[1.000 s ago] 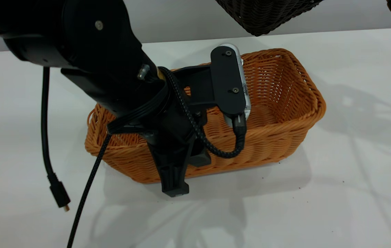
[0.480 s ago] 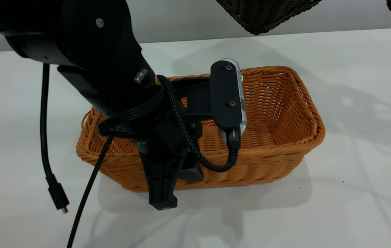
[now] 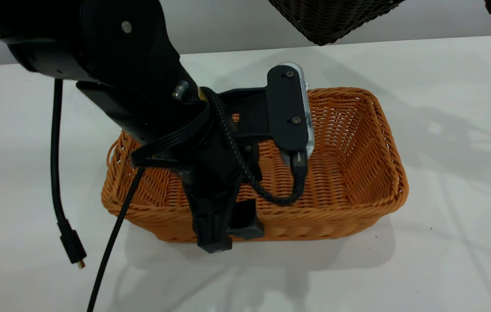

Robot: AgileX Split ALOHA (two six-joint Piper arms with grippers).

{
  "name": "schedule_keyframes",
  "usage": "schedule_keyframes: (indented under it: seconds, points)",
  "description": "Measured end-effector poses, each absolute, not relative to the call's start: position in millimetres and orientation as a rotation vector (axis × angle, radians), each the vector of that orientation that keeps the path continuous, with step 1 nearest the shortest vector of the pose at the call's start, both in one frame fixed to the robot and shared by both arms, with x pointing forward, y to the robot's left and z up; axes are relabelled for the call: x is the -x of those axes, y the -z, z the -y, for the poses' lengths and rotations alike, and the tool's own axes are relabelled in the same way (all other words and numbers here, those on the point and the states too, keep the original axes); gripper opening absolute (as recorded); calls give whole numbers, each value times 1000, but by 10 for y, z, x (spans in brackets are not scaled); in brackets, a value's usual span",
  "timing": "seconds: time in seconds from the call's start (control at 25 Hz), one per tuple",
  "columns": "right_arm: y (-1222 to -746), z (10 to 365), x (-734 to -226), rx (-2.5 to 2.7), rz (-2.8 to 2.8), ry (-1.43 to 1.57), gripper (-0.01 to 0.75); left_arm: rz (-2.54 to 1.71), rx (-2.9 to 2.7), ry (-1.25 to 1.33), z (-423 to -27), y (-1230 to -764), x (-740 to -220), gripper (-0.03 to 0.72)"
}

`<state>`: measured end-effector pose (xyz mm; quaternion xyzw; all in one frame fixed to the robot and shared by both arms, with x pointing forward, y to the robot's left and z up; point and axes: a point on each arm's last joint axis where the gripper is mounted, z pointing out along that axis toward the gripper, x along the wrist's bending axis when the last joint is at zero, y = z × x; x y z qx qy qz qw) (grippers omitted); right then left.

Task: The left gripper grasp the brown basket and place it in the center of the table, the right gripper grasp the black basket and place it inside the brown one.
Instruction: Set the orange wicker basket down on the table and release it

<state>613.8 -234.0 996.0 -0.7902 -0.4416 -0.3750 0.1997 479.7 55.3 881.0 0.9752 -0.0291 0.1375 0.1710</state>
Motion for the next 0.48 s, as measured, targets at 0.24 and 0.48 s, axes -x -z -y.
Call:
schedule_keyframes:
  seconds: [0.24, 0.48]
  points:
    - [-9975, 2339, -6144, 2207, 1237, 1054, 239, 72, -2765, -367, -494, -8896, -4838, 549]
    - [-9975, 2344, -6149, 2213, 1236, 1060, 239, 58, -2745, -344, -464, -9155, -4837, 551]
